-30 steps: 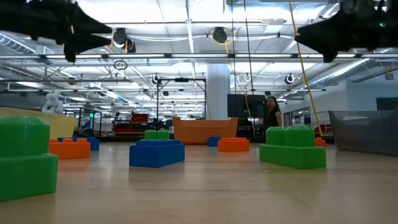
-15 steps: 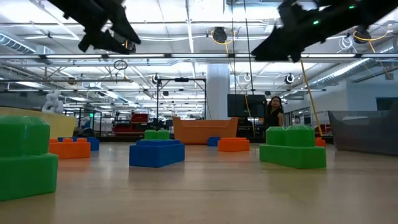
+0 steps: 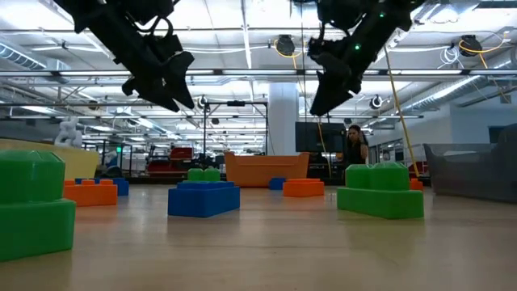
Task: Sort & place blocks by color
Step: Put the orange game piece into the black bin
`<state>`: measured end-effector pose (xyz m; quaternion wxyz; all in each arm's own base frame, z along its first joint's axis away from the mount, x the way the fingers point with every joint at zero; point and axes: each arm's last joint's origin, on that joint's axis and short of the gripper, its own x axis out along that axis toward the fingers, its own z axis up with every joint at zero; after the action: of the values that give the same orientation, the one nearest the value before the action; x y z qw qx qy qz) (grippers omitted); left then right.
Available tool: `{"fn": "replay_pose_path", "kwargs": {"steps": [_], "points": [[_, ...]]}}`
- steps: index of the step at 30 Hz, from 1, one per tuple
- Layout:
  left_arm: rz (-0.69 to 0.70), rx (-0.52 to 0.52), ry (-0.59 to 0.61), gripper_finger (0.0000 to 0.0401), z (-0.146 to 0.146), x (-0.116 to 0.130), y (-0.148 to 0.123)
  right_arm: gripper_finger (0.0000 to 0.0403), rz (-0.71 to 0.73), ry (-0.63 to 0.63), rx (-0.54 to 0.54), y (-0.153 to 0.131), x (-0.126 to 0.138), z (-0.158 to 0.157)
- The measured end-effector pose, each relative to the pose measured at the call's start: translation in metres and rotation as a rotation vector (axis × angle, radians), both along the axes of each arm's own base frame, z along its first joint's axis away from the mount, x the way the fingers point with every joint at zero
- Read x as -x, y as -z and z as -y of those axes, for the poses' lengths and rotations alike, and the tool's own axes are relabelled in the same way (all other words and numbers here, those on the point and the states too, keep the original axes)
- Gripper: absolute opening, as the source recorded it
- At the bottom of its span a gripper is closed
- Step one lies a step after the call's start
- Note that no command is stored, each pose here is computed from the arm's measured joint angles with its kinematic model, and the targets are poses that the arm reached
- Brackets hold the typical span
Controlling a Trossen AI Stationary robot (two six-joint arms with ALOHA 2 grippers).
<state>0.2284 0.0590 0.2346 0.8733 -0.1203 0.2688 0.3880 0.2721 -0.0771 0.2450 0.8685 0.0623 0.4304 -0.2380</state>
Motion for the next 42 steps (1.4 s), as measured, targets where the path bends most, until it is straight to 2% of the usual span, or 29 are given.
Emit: {"fn": "replay_pose_path", "kwargs": {"steps": [7,11,19,30,38,42], "points": [[0.064,-0.033,0.136,0.0244,-0.01,-0.006,-0.009,0.0222,-0.335,0.263,-0.274,0.03,0.018,0.007],[0.091,-0.069,0.222,0.0244,-0.017,-0.006,-0.016,0.0222,-0.464,0.382,-0.332,0.04,0.027,0.006],[0.075,-0.09,0.219,0.0244,-0.026,0.0,-0.018,0.0222,-0.45,0.504,-0.416,0.041,0.03,-0.001],[0.08,-0.085,0.255,0.0244,-0.027,0.001,-0.019,0.0222,-0.448,0.574,-0.436,0.073,0.043,-0.001],[0.083,-0.087,0.255,0.0244,-0.027,0.001,-0.019,0.0222,-0.367,0.486,-0.441,0.09,0.042,0.002],[0.085,-0.088,0.254,0.0244,-0.027,0.0,-0.019,0.0219,-0.381,0.473,-0.434,0.097,0.048,0.003]]}}
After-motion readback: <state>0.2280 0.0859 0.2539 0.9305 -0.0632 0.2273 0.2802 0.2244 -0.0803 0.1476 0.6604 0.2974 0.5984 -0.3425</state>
